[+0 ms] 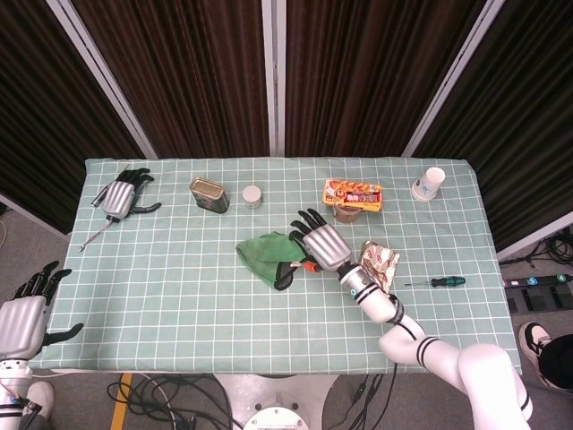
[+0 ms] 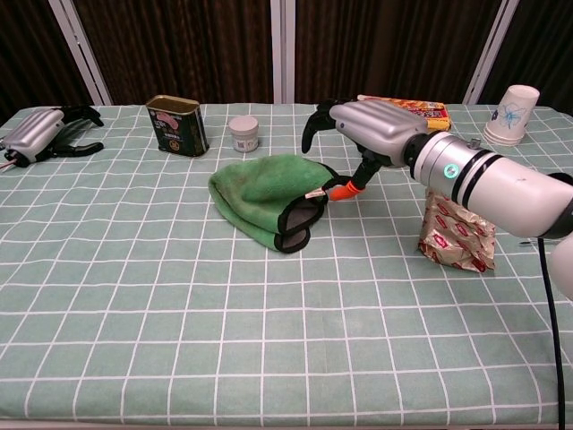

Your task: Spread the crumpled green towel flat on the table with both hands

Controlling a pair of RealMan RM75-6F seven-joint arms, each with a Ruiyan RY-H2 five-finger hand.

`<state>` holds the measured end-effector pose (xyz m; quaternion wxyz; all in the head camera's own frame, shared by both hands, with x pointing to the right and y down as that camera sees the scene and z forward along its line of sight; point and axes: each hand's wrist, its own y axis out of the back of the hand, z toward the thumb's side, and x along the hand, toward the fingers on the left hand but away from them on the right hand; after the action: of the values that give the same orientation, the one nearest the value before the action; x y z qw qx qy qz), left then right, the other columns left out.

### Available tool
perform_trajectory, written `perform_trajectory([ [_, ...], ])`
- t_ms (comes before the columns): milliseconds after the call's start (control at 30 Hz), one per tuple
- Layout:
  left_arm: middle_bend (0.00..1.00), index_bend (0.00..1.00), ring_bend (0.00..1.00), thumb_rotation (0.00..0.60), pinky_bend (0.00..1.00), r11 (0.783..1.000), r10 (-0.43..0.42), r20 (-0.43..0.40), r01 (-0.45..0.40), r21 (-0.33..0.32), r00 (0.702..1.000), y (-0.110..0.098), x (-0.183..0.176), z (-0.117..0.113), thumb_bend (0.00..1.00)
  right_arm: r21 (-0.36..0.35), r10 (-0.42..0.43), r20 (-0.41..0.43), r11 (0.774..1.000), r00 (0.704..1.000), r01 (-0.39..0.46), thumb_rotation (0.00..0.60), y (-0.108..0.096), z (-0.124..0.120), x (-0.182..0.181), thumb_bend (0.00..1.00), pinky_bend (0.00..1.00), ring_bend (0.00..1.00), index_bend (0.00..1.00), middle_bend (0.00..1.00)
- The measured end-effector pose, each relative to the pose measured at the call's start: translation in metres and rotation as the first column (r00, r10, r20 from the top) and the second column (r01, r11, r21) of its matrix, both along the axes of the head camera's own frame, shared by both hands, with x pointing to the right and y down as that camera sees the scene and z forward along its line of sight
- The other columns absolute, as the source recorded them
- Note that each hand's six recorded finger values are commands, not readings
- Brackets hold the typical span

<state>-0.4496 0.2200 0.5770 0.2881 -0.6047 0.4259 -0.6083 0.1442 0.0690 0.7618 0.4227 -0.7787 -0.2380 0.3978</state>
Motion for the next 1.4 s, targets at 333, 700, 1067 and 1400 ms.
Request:
perform_trajectory([
  [333, 0.18, 0.23, 0.16, 0.600, 0.23, 1.000, -0.001, -0.008, 0.001, -0.001, 1.000, -0.001, -0.001, 0.001, 0.05, 0.009, -0.006, 0.012, 1.000, 1.000, 0.006, 0.600, 0.000, 0.002, -0.004, 0.28, 0.00, 0.05, 0.41, 0.22],
  [700, 0.18, 0.23, 0.16, 0.600, 0.23, 1.000, -0.001, -0.012, 0.001, -0.005, 1.000, -0.003, 0.000, 0.002, 0.05, 0.012, -0.009, 0.004, 1.000, 1.000, 0.009, 0.600, -0.007, 0.001, -0.006, 0.36, 0.00, 0.07, 0.50, 0.24],
  [1067, 0.18, 0.23, 0.16, 0.600, 0.23, 1.000, -0.011, -0.019, 0.011, 0.006, 1.000, -0.005, -0.003, 0.000, 0.05, 0.018, -0.001, 0.034, 1.000, 0.999, 0.000, 0.600, -0.012, -0.002, -0.018, 0.48, 0.00, 0.12, 0.78, 0.31],
  [1400, 0.18, 0.25, 0.16, 0.600, 0.23, 0.999, 0.048, -0.122, -0.048, 0.007, 0.991, -0.028, 0.016, 0.009, 0.05, 0.071, -0.023, 0.154, 0.997, 0.988, 0.012, 0.600, -0.019, -0.048, -0.034, 0.50, 0.00, 0.13, 0.80, 0.32],
])
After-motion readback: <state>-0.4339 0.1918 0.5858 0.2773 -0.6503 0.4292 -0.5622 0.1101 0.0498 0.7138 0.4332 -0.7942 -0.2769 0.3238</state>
